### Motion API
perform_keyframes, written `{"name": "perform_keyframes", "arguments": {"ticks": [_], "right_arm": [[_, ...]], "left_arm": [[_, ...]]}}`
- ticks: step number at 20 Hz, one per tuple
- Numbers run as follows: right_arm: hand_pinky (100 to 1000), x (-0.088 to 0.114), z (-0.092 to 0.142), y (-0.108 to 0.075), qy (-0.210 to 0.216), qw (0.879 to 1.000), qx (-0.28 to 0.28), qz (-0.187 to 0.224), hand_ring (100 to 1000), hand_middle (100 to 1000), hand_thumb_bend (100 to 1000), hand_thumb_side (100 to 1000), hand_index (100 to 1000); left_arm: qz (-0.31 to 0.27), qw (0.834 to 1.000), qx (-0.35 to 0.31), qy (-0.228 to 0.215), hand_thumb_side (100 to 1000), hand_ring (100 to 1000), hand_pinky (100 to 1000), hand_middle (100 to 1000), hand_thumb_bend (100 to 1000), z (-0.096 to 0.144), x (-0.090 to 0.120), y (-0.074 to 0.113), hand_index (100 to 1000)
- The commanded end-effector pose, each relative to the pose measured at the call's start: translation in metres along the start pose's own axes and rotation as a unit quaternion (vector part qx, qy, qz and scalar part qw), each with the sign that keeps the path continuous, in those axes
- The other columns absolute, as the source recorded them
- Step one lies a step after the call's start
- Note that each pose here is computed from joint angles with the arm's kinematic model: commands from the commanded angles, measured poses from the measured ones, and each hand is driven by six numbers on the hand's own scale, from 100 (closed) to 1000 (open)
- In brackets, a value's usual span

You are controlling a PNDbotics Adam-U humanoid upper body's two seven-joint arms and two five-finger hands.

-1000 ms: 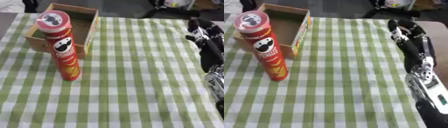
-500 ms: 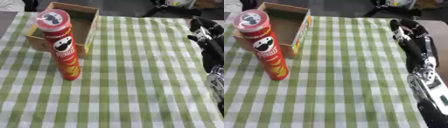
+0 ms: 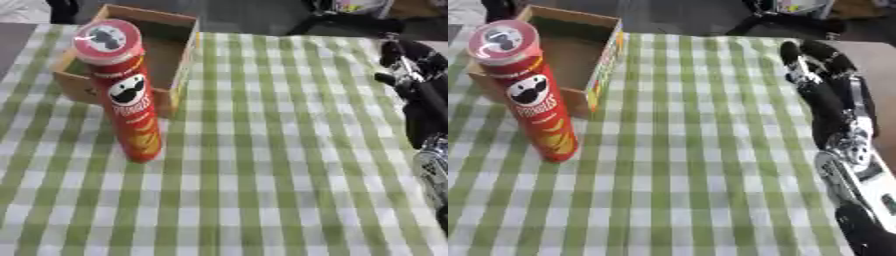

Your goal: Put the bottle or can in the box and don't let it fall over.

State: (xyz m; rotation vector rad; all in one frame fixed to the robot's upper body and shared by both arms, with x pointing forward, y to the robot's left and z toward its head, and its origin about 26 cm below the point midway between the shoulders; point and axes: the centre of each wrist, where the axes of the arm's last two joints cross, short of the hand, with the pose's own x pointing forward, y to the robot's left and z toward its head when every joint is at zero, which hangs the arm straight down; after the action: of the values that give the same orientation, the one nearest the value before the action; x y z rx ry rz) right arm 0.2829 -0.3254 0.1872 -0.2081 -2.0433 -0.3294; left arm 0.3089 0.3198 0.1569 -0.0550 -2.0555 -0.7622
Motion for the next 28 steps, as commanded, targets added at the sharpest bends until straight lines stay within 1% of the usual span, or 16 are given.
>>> {"name": "perform_keyframes", "arguments": {"ticks": [1,9,11,16,28], "right_arm": [[719,0.01,-0.002,0.003,-0.016,1.0,0.009,-0.003,765,757,534,322,733],[720,0.01,-0.003,0.004,-0.016,1.0,0.012,-0.005,766,757,531,322,733],[720,0.01,-0.003,0.005,-0.016,1.0,0.013,-0.006,765,757,531,321,733],[720,0.009,-0.002,0.005,-0.014,1.0,0.015,-0.007,766,757,531,318,733],[721,0.009,-0.002,0.007,-0.013,1.0,0.021,-0.009,766,757,532,314,733]], "left_arm": [[-0.014,1.0,-0.016,-0.007,437,1000,1000,903,484,-0.006,0.008,0.007,925],[-0.014,0.999,-0.028,-0.009,461,1000,1000,890,486,-0.016,0.009,0.006,918],[-0.015,0.999,-0.032,-0.01,496,1000,1000,887,485,-0.019,0.009,0.005,918],[-0.02,0.999,-0.039,-0.011,518,1000,1000,889,483,-0.023,0.008,0.003,928],[-0.029,0.998,-0.056,-0.015,494,1000,1000,899,482,-0.036,0.009,0.002,933]]}}
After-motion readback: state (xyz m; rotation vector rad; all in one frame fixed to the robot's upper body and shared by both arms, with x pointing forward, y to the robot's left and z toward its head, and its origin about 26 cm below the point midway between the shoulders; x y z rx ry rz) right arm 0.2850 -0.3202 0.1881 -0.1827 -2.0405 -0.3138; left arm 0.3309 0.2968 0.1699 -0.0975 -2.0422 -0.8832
